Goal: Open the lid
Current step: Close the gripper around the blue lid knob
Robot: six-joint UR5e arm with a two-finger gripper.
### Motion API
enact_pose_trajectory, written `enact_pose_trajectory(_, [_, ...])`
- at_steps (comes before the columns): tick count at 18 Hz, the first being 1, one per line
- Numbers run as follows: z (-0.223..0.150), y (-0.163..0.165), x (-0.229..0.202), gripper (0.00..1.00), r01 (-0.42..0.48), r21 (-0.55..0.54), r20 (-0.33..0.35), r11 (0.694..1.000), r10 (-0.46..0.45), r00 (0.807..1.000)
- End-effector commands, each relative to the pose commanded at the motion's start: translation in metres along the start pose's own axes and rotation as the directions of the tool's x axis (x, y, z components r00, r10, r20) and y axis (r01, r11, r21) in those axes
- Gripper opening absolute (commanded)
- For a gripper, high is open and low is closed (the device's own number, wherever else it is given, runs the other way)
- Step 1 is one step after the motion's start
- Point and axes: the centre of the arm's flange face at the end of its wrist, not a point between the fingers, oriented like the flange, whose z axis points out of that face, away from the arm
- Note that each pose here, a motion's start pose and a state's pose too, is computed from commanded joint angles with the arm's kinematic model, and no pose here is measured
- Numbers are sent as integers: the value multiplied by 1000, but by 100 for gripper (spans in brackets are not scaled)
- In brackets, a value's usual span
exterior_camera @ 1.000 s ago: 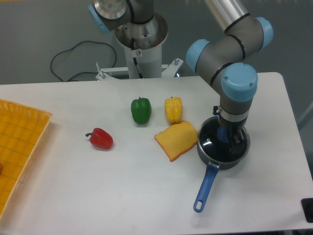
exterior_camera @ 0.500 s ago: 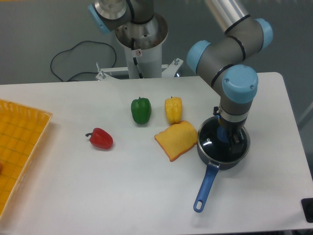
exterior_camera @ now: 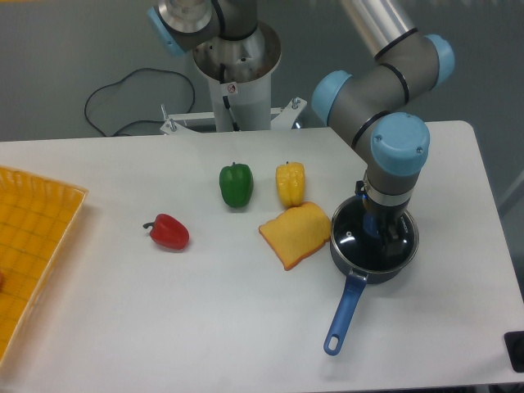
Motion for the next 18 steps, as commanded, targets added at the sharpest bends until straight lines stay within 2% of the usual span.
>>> enact_pose_trajectory(10, [5,5,1,98,8,6,-8,1000,-8,1000])
enact_pose_trajectory(13, [5,6,1,91,10,6,-9,1000,-10,1000])
enact_pose_trajectory(18, [3,8,2,73,13,4,-8,1000,-13,1000])
